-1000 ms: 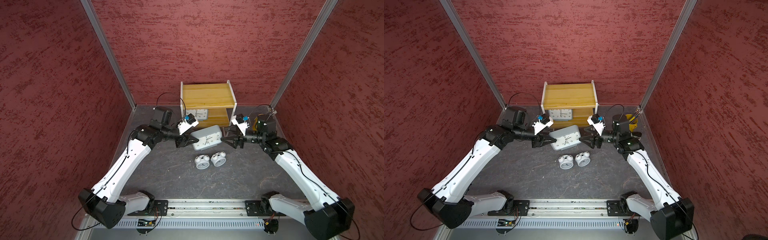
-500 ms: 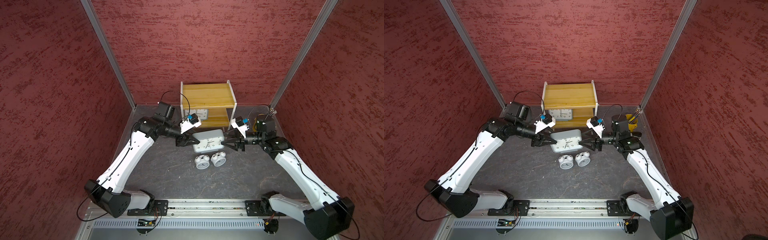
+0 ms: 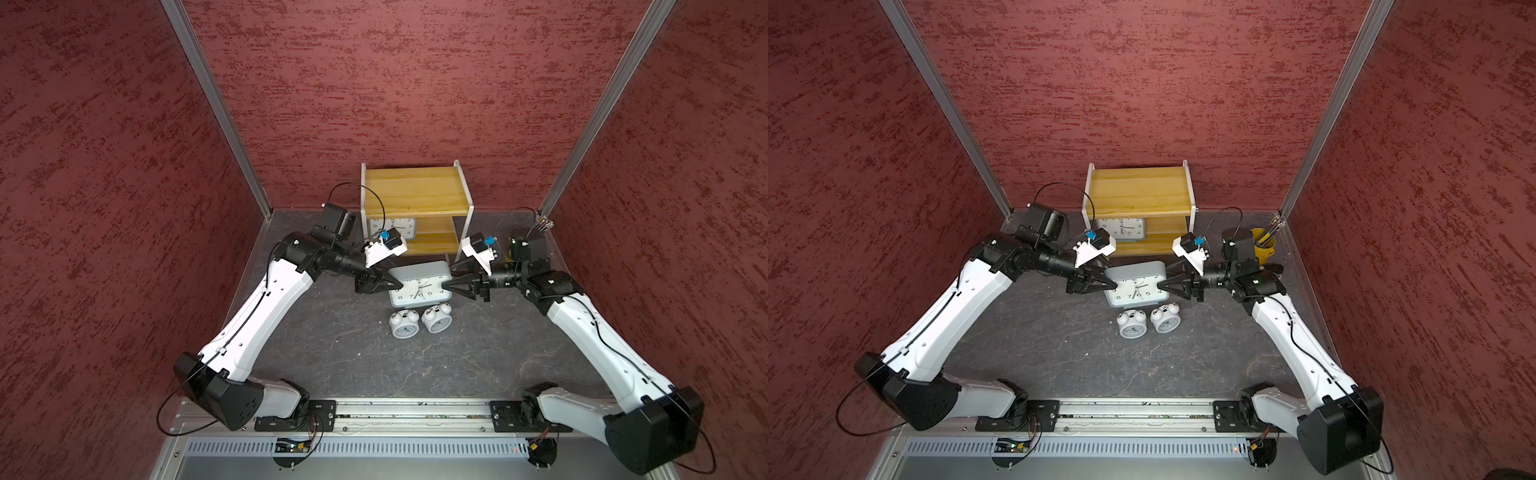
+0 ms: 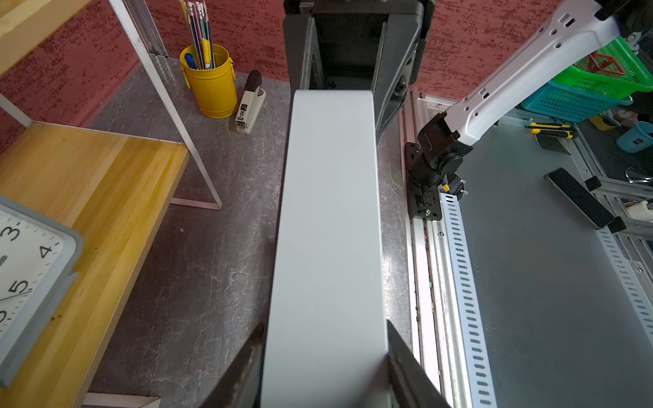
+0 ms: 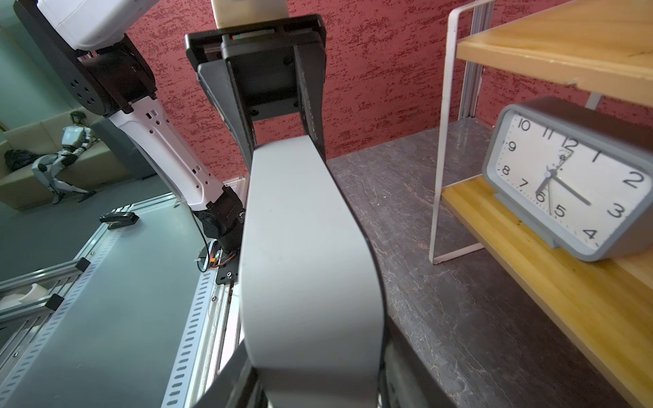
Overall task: Place the alarm clocks on the shelf by style
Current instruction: Pick up the alarm from the center of the board.
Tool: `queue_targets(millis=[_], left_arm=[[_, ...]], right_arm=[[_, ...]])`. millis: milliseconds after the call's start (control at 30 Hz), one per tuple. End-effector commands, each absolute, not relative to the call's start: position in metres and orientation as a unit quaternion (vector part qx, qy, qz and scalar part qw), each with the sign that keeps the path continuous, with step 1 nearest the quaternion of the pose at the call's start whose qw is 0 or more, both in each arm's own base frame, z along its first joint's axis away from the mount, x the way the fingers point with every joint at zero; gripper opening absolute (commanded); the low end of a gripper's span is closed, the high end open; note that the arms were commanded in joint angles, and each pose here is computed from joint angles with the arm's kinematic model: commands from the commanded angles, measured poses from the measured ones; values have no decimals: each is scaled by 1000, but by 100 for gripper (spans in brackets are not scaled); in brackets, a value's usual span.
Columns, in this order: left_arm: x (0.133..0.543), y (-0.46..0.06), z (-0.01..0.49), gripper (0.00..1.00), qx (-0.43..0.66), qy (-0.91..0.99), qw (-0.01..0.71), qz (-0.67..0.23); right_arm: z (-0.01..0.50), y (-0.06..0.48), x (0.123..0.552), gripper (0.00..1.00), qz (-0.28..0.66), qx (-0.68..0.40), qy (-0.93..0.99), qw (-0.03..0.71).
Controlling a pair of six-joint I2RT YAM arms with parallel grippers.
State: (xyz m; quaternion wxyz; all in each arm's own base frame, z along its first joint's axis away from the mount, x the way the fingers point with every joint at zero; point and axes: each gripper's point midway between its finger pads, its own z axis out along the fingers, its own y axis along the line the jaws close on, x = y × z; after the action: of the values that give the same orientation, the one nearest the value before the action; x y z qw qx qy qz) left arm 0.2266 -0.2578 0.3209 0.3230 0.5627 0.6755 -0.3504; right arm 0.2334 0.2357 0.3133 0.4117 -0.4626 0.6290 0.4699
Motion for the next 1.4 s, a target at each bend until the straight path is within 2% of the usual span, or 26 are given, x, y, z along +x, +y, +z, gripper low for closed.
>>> queue_targets(millis=[0,100,267,400,533,800,1000,1167,1367], left_arm=[[227,-271,341,39,581,638,358,-356],[234,-271,339,45,575,647,364,-346],[256,-264,343,83,539,669,404,-315],[266,-254,352,94,512,672,447,-294],[278,-237,364,95,473,680,493,-265],[306,-186,386,95,357,698,584,-213],[329,-160,374,95,290,722,598,-192],[344,-164,360,94,286,725,595,-197],[377,-161,354,83,252,733,605,-180]], right_arm=[[327,237,231,24,480,-464,621,412],[329,236,231,13,476,-461,623,415],[341,232,235,8,457,-450,625,445],[358,229,234,6,448,-443,616,473],[371,226,239,0,433,-430,617,497],[410,216,257,0,386,-401,612,562],[459,204,272,0,361,-368,593,619],[498,188,286,0,338,-335,583,659],[529,162,301,0,298,-287,584,699]])
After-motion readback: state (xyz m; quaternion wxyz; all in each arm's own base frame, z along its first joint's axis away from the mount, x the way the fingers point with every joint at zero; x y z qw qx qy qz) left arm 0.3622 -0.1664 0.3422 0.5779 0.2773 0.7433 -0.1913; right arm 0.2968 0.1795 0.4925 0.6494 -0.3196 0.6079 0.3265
